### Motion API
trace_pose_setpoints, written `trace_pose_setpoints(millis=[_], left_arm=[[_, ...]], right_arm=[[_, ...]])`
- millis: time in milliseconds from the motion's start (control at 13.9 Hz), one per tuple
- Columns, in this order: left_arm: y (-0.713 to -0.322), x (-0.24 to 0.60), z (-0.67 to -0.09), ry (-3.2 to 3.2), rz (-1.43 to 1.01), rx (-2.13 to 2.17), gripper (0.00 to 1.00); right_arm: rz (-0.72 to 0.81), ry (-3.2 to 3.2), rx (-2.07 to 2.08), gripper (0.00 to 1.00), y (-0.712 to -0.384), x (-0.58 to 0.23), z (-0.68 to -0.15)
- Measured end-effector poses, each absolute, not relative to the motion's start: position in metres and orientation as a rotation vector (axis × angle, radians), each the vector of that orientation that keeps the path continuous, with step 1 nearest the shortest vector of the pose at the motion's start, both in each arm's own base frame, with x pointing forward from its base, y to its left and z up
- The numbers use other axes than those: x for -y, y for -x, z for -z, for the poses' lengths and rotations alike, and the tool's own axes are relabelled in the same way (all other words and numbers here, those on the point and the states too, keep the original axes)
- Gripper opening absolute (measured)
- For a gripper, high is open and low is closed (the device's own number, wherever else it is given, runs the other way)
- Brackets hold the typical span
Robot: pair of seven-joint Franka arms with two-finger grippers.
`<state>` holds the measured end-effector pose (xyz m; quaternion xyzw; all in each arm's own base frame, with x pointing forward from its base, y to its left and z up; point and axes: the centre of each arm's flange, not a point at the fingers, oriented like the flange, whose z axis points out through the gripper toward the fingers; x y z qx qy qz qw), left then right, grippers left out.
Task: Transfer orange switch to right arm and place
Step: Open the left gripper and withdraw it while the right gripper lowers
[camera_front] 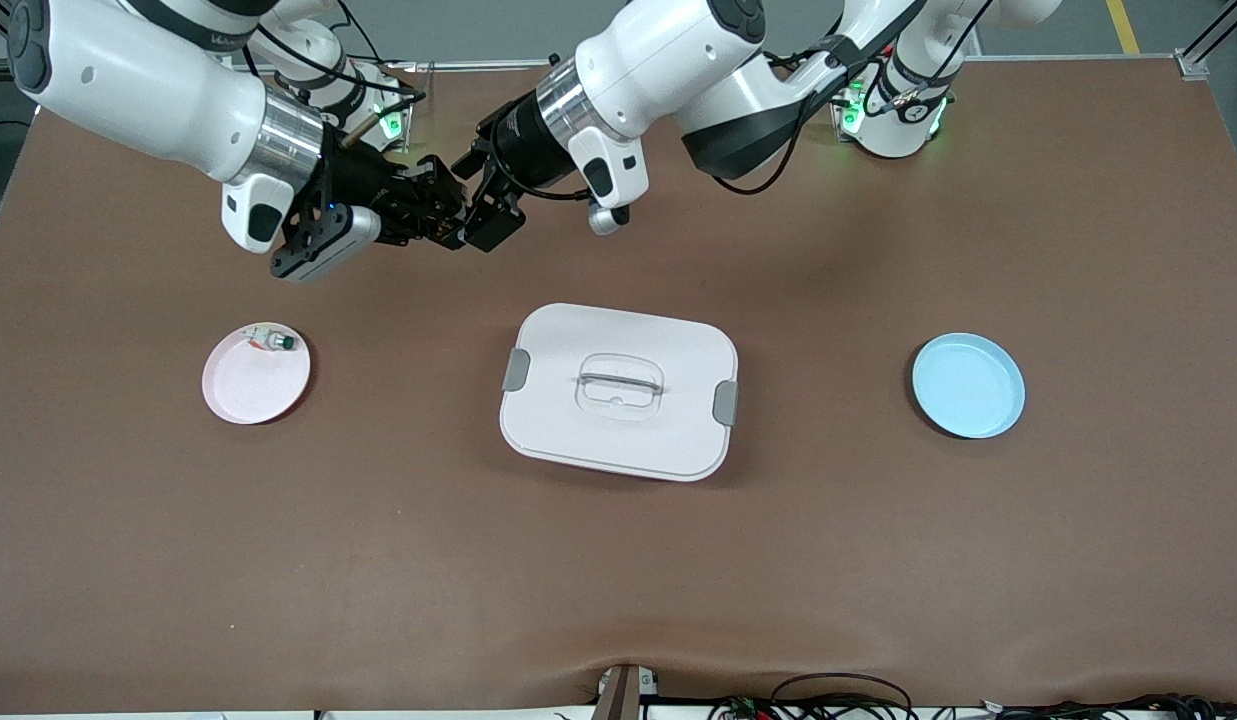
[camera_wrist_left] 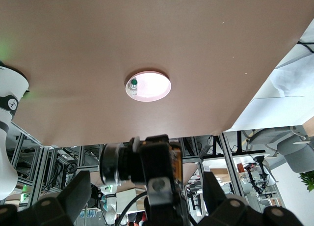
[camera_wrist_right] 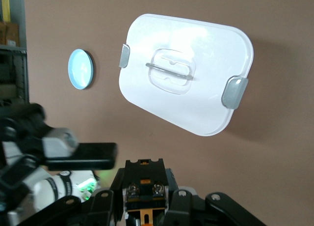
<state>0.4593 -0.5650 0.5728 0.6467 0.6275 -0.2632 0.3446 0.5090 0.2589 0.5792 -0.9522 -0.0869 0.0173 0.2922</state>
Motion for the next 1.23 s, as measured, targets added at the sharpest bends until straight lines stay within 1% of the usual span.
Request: trace_pose_setpoints(millis=[288,505,937,1226], left_arm=[[-0.464,0.559,-0.576,-1.669,0.673,-1.633,1.0],[-0.469,0.555,-0.562,-1.678,0.666,-1.662,1.0],[-0.485,0.538,-0.536,-1.721,0.579,-1.698,1.0],[-0.484,0.526,-0.492,-1.802,0.534,-1.742,1.0]], right_arm=[[0.01,2.573,0.475,0.34,-0.515,-0.254,-0.566],[0.018,2.612,0.652,0.34,-0.518,-0.243,-0.557],[-0.014,2.656,1.057,0.34,-0.532,-0.177,-0.542],[-0.056,2.634,1.323,0.34,-0.539,-0.14,-0.524]])
